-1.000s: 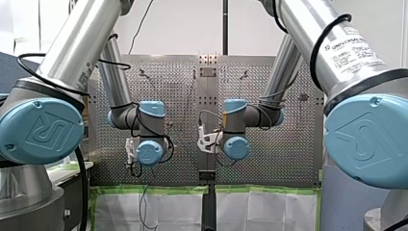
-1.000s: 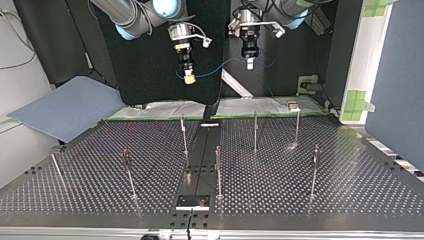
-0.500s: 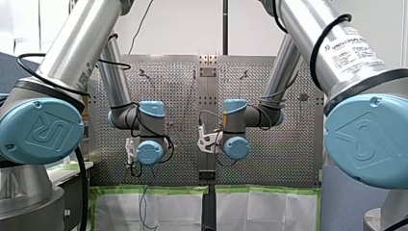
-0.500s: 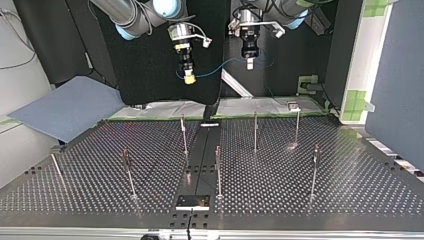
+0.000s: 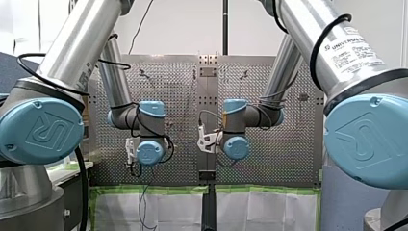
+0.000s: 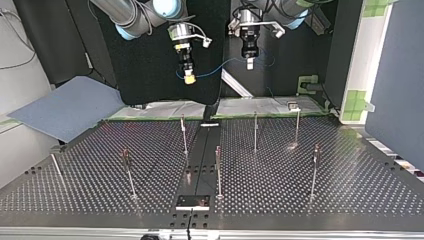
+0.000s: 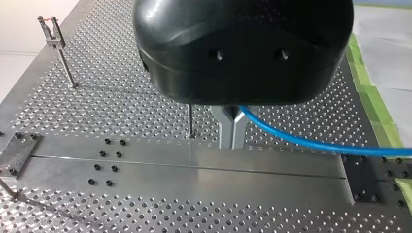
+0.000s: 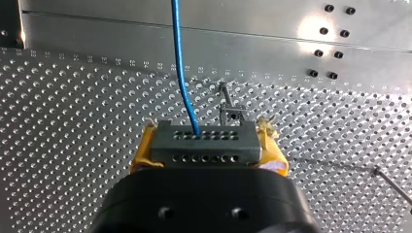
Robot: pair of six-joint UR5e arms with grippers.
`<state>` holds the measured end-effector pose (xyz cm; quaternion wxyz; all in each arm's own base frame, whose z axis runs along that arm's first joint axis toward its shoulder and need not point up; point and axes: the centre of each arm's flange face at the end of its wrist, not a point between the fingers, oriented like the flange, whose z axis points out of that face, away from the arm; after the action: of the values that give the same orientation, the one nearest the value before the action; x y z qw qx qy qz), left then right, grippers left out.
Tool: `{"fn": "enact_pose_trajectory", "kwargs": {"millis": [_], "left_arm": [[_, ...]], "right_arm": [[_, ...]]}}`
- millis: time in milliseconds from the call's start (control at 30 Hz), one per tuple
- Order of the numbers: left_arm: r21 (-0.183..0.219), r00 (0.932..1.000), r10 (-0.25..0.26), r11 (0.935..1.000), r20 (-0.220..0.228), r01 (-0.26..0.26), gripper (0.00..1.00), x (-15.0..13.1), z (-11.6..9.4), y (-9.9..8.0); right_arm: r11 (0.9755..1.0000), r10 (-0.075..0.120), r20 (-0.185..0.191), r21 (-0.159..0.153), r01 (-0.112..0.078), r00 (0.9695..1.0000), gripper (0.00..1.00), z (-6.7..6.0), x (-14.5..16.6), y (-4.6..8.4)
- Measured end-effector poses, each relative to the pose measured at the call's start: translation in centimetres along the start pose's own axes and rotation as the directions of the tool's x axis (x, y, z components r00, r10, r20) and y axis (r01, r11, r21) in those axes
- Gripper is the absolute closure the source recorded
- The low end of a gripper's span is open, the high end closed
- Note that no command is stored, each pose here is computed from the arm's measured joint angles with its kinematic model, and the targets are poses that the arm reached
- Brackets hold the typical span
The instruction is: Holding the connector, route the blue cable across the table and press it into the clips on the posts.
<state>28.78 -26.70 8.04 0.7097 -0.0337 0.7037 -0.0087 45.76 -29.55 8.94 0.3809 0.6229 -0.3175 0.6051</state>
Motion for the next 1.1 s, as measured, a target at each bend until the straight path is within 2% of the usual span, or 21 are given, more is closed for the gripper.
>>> {"fn": "enact_pose_trajectory", "kwargs": {"millis": [667, 1100], "left_arm": [[0.001, 1.0, 0.0, 1.0, 0.0, 0.0, 1.0, 0.0, -0.02, -0.02], [0.002, 0.9995, 0.022, 0.9998, -0.021, -0.022, 1.0, 0.61, 0.39, -0.54]], "right_arm": [[1.0, 0.0, 0.0, 0.0, 0.0, 1.0, 1.0, 0.0, 0.0, 0.0], [1.0, 0.0, 0.002, -0.001, 0.0, 1.0, 1.0, 0.02, -0.02, 0.07]]}}
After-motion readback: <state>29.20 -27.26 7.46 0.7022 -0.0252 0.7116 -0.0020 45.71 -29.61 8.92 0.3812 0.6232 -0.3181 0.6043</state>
